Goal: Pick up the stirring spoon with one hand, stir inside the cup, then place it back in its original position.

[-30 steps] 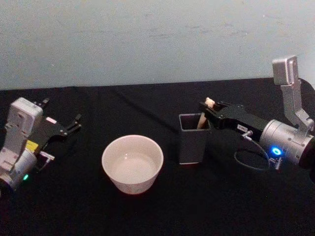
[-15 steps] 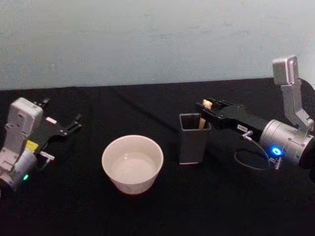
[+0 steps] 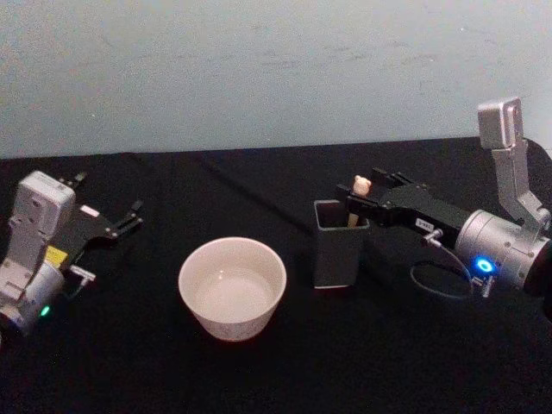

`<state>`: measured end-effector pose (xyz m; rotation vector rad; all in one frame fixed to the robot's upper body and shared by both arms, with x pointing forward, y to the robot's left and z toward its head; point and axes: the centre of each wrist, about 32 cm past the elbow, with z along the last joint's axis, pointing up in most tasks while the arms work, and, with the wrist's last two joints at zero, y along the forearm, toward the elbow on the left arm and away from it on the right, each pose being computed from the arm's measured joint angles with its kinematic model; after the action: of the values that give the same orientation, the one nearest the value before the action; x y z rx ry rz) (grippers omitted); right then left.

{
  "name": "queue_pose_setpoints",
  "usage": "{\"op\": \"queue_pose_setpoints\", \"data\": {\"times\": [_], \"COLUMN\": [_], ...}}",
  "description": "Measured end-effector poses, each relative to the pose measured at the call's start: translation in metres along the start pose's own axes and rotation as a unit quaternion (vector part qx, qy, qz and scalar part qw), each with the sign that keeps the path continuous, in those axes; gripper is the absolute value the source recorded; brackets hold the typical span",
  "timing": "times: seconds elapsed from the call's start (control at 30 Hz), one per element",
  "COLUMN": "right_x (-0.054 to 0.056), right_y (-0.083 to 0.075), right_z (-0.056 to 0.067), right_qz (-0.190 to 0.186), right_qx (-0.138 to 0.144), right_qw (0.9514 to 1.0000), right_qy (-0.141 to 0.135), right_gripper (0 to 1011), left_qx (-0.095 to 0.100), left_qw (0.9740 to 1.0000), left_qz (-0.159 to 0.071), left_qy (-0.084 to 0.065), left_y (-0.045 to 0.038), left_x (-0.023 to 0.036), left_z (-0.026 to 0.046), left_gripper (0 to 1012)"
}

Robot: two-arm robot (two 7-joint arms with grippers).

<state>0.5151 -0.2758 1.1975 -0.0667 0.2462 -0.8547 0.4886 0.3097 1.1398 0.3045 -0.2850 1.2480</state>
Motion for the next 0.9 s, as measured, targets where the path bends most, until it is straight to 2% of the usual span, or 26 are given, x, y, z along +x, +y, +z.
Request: {"op": "queue_pose_setpoints", "data": {"times": [0.13,0.47,0.53,0.63,0.67,0.77,0.8,0.83,0.87,0.9], "right_x": [0.000,0.000,0.000,-0.004,-0.007,-0.013,-0.017,-0.020,-0.024,-0.025], "right_y": [0.000,0.000,0.000,-0.002,-0.003,-0.003,-0.002,-0.001,0.002,0.003], "right_z": [0.000,0.000,-0.001,-0.002,-0.003,-0.004,-0.005,-0.006,-0.009,-0.010], "right_qz": [0.000,0.000,-0.001,-0.014,-0.025,-0.052,-0.077,-0.091,-0.122,-0.138], "right_qx": [0.000,0.000,0.007,0.042,0.066,0.107,0.136,0.148,0.171,0.178], "right_qw": [1.0000,1.0000,1.0000,0.9988,0.9970,0.9916,0.9853,0.9814,0.9723,0.9678], "right_qy": [0.000,0.000,-0.004,-0.021,-0.032,-0.051,-0.070,-0.081,-0.103,-0.112], "right_gripper": [995,1002,1000,1002,1002,1000,1002,1002,1002,1002], "left_qx": [0.000,0.000,0.000,0.000,0.000,0.000,0.000,0.000,0.000,0.000], "left_qw": [1.0000,1.0000,1.0000,1.0000,1.0000,1.0000,1.0000,1.0000,1.0000,1.0000], "left_qz": [0.000,0.000,0.000,0.000,0.000,0.000,0.000,0.000,0.000,0.000], "left_qy": [0.000,0.000,0.000,0.000,0.000,0.000,0.000,0.000,0.000,0.000], "left_y": [0.0000,0.0000,0.0000,0.0000,0.0000,0.0000,0.0000,0.0000,0.0000,0.0000], "left_x": [0.0000,0.0000,0.0000,0.0000,0.0000,0.0000,0.0000,0.0000,0.0000,0.0000], "left_z": [0.0000,0.0000,0.0000,0.0000,0.0000,0.0000,0.0000,0.0000,0.0000,0.0000], "left_gripper": [1001,1001,1001,1001,1001,1001,1002,1001,1001,1001]}}
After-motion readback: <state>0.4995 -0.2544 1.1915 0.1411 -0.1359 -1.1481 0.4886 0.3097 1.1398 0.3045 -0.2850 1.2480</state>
